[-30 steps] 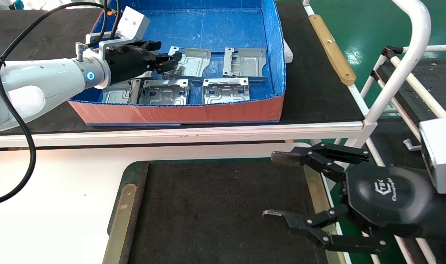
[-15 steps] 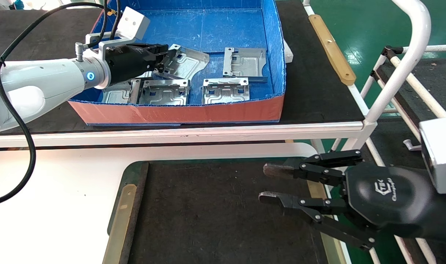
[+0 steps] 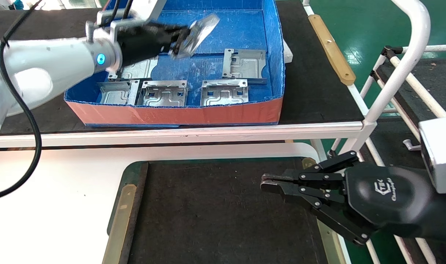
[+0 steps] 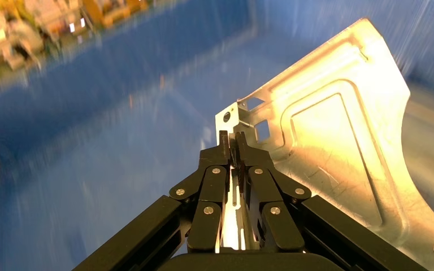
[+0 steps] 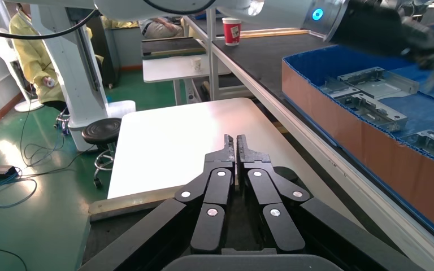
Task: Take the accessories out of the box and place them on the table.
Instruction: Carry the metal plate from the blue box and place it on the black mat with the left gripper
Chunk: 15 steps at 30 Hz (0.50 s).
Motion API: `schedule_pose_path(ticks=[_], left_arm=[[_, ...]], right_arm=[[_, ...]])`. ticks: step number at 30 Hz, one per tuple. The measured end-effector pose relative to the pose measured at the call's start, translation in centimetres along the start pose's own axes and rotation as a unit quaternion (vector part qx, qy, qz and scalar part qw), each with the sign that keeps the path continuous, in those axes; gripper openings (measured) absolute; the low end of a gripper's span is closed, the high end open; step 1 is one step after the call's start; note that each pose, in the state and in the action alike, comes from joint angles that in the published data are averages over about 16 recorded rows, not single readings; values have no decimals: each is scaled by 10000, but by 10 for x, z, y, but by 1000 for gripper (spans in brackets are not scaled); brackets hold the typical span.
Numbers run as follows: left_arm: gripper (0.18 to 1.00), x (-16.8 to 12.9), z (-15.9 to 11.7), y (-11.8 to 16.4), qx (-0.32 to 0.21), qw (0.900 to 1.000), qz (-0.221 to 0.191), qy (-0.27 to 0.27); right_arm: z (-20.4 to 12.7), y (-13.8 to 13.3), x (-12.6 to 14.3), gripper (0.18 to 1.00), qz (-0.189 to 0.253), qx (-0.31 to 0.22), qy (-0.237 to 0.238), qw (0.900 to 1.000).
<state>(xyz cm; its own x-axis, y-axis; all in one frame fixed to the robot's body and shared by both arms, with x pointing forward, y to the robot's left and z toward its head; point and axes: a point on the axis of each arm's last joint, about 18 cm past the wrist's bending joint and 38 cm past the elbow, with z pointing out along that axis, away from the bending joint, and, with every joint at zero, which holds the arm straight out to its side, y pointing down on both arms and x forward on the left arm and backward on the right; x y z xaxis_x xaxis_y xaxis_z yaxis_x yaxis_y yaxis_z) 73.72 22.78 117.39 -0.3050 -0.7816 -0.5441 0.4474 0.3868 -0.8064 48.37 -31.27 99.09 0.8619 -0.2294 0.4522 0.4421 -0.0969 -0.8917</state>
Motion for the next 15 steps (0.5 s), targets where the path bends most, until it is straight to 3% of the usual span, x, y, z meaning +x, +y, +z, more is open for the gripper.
schedule_pose_path(ticks=[8,15], left_arm=[[214,-2,-3,-58,741,9946,717,82],[200,-4,-20,-94,1425,9802,1334,325]], right_arm=[[0,0,0,202,0,0,0,10000],[0,0,0,192,0,0,0,10000]])
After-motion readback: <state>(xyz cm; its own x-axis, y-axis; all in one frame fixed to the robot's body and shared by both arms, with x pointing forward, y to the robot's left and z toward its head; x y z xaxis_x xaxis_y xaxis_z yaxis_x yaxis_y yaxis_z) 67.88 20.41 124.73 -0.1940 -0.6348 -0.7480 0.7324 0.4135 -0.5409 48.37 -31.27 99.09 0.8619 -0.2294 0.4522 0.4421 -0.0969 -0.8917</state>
